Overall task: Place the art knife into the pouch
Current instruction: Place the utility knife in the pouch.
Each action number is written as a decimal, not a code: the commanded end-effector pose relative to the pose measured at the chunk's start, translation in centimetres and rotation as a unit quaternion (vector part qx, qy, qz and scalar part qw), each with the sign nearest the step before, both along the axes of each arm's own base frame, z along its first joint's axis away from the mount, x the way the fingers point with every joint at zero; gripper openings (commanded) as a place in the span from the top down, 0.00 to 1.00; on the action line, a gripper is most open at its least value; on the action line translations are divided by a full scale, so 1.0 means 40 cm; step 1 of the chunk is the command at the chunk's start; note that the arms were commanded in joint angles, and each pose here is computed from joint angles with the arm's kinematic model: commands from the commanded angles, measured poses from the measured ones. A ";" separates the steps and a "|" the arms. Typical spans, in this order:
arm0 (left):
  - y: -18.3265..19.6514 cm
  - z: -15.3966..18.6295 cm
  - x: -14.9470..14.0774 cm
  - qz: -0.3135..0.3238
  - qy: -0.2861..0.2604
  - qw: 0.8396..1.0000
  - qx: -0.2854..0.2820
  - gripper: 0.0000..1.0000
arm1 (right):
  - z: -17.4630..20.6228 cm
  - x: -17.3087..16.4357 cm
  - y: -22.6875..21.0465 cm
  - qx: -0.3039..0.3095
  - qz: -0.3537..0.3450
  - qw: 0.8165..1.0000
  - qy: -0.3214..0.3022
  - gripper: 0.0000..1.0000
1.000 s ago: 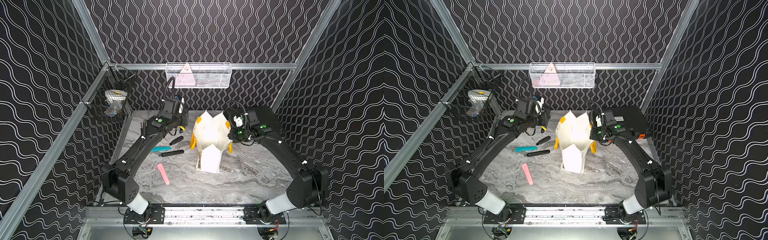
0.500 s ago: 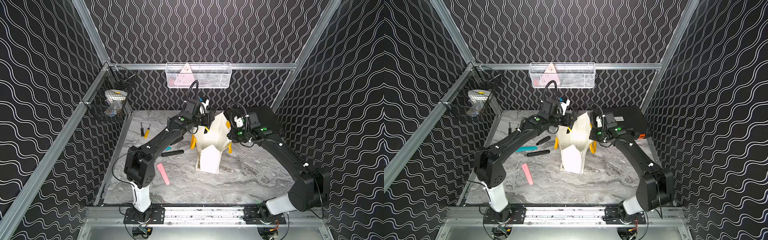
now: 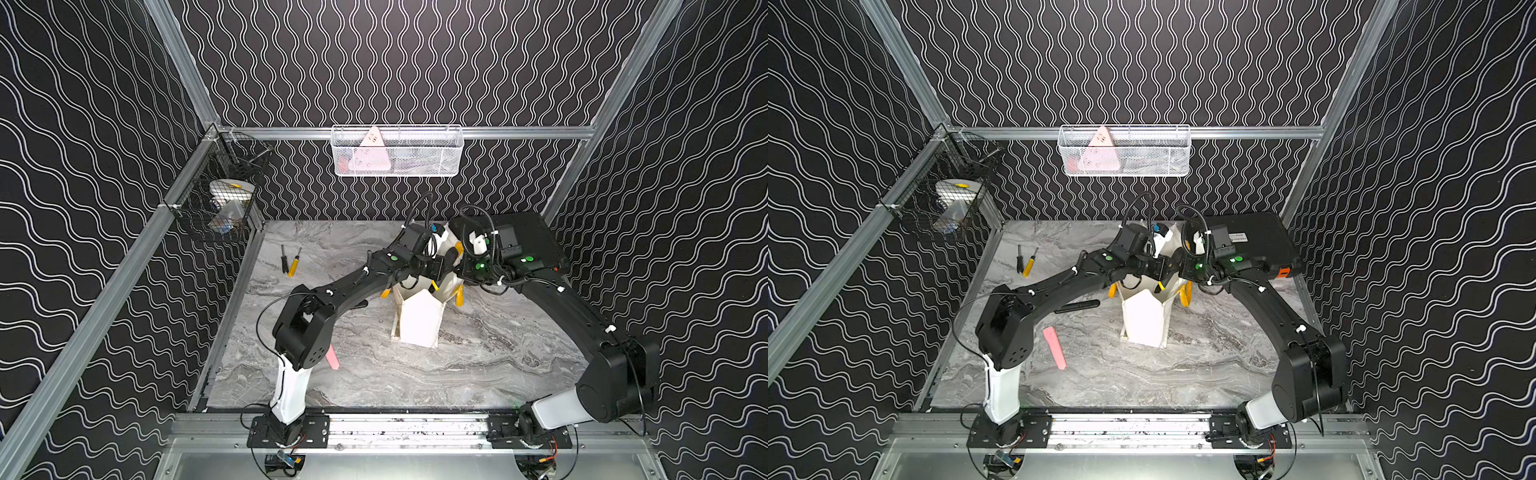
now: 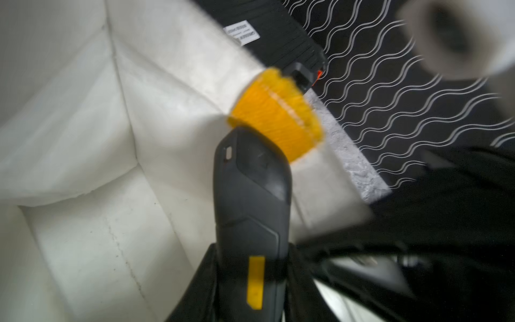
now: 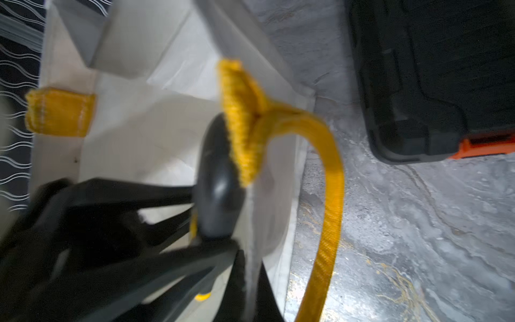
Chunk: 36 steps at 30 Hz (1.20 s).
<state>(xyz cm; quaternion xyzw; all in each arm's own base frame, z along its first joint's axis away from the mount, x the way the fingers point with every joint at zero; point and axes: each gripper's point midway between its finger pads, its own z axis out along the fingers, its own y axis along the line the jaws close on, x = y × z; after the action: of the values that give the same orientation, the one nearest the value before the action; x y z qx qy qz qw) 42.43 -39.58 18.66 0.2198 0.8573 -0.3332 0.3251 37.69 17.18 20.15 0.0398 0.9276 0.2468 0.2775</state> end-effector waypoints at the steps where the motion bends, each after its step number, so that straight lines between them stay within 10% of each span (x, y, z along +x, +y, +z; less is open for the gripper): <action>1: 0.006 -0.078 -0.021 -0.011 0.021 0.998 0.059 0.93 | 0.026 0.009 0.020 0.019 0.011 1.000 -0.017 1.00; 22: 0.174 -0.407 -0.091 -0.010 0.126 0.945 0.302 0.93 | 0.064 0.020 -0.017 -0.018 -0.009 0.999 -0.037 1.00; 36: 0.420 -0.424 -0.063 0.033 0.151 0.906 0.394 0.69 | 0.067 0.041 -0.112 -0.062 -0.050 0.997 -0.024 1.00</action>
<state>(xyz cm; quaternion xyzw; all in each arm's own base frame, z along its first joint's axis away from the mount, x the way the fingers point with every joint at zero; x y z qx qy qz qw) 41.29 -27.12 2.34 0.2454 0.9581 -0.0582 0.1359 38.05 13.82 21.57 0.0590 0.9385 0.1941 0.2794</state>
